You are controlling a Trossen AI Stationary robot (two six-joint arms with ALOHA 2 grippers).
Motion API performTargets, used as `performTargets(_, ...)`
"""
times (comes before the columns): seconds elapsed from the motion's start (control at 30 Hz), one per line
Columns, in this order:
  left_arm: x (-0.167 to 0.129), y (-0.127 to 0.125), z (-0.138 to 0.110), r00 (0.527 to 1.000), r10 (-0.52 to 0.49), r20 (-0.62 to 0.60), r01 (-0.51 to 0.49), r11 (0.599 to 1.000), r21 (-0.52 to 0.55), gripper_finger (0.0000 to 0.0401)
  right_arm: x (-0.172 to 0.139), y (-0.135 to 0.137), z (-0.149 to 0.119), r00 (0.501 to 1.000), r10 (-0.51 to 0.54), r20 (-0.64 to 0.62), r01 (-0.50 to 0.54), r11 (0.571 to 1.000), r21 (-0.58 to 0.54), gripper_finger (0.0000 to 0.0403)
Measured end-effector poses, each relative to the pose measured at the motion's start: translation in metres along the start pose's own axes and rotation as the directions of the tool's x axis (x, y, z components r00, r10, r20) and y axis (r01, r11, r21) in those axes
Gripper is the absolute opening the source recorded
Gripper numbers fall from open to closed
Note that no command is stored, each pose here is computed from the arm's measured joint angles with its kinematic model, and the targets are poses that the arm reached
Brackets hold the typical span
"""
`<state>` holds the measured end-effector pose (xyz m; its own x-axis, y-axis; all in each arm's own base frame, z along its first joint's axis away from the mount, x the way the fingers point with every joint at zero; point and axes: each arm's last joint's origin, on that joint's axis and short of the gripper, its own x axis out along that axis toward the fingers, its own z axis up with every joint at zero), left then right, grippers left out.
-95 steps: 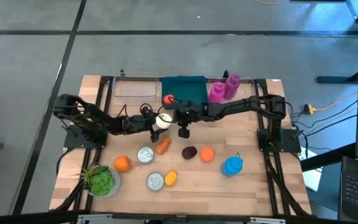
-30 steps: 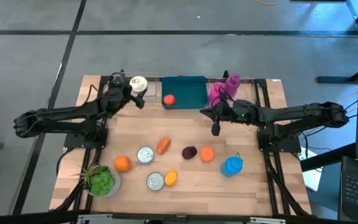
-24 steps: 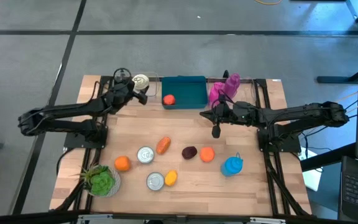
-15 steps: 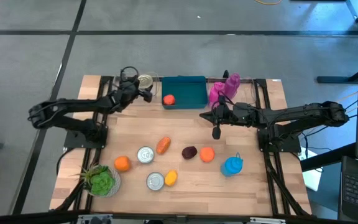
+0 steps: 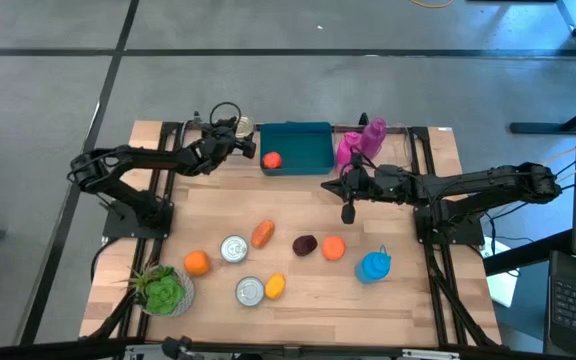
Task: Pick & Place Food Item
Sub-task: Put the top blue pink tuna can into the left transparent bin
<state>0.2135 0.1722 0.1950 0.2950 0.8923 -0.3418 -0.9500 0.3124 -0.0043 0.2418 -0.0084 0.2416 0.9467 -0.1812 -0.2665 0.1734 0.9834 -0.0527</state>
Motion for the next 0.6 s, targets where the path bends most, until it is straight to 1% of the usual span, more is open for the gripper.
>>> performTargets(0.13,0.003,-0.001,-0.003,1.0,0.031,-0.004,-0.031,1.0,-0.002,0.0347,0.0,0.0,0.0,1.0,0.0,0.0,0.0,1.0,0.0,0.0011)
performTargets(0.23,0.004,0.001,-0.011,0.998,0.045,-0.047,-0.044,0.999,0.03,0.0347,0.0,0.0,0.0,1.0,0.0,0.0,0.0,1.0,0.0,0.0011)
performTargets(0.47,0.004,0.001,-0.011,0.997,0.055,-0.051,-0.053,0.998,0.029,0.0347,0.0,0.0,0.0,1.0,0.0,-0.003,0.0,1.0,-0.008,0.0011)
performTargets(0.6,0.004,0.003,-0.01,0.997,0.057,-0.051,-0.056,0.998,0.009,0.0347,0.0,0.0,0.0,1.0,0.0,-0.003,0.0,1.0,-0.008,0.0011)
